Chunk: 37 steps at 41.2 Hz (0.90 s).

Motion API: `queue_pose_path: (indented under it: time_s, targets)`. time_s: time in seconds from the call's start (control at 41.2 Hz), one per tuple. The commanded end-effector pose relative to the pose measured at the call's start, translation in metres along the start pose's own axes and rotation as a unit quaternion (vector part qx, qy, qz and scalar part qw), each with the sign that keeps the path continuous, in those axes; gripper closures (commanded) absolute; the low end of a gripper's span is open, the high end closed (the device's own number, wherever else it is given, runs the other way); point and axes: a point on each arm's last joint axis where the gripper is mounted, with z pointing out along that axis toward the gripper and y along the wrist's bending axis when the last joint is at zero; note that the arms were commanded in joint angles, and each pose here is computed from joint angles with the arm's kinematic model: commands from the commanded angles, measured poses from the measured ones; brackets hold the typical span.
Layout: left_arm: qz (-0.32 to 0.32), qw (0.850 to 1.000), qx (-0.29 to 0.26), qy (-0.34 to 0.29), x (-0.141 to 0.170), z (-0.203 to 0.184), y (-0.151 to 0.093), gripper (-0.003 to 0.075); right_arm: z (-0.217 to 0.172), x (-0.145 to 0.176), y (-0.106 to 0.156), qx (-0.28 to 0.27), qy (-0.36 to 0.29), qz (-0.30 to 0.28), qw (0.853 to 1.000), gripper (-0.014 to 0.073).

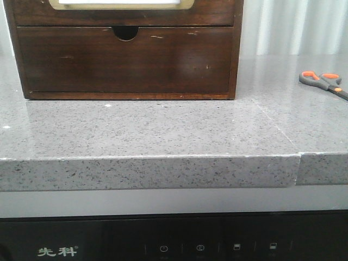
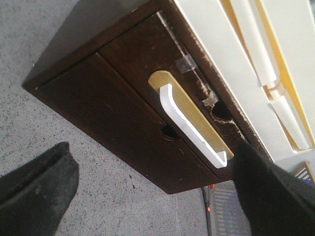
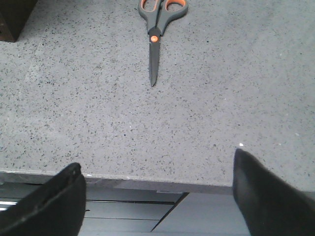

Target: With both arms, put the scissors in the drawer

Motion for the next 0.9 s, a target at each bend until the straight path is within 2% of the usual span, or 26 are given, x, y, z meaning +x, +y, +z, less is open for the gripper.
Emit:
queue_pose_path:
  time_s: [0.0,0.17,0.388,0.558,0.873]
  targets:
    - [-0.037,0.999,0.029,-0.002,-0.008,0.012,-0.007,0.0103,-0.004,-0.013,-0.002,0.006,-0.040,-0.008,0.999,-0.0030]
    - [-0.080,0.992,0.075,0.058,-0.004,0.039,-0.005,0.0103,-0.004,-0.013,-0.002,0.006,-0.040,-0.008,0.999,-0.0030]
    - [-0.114,0.980,0.133,0.099,-0.004,0.071,0.001,0.0103,-0.004,-0.013,-0.002,0.006,-0.040,-0.008,0.999,-0.0030]
    - [-0.121,0.971,0.147,0.142,-0.006,0.095,0.004,0.0103,-0.004,-0.013,-0.002,0.006,-0.040,-0.008,0.999,-0.0030]
    - [-0.126,0.962,0.170,0.174,-0.024,0.135,-0.001,0.0104,-0.004,-0.013,-0.002,0.006,-0.040,-0.008,0.999,-0.0030]
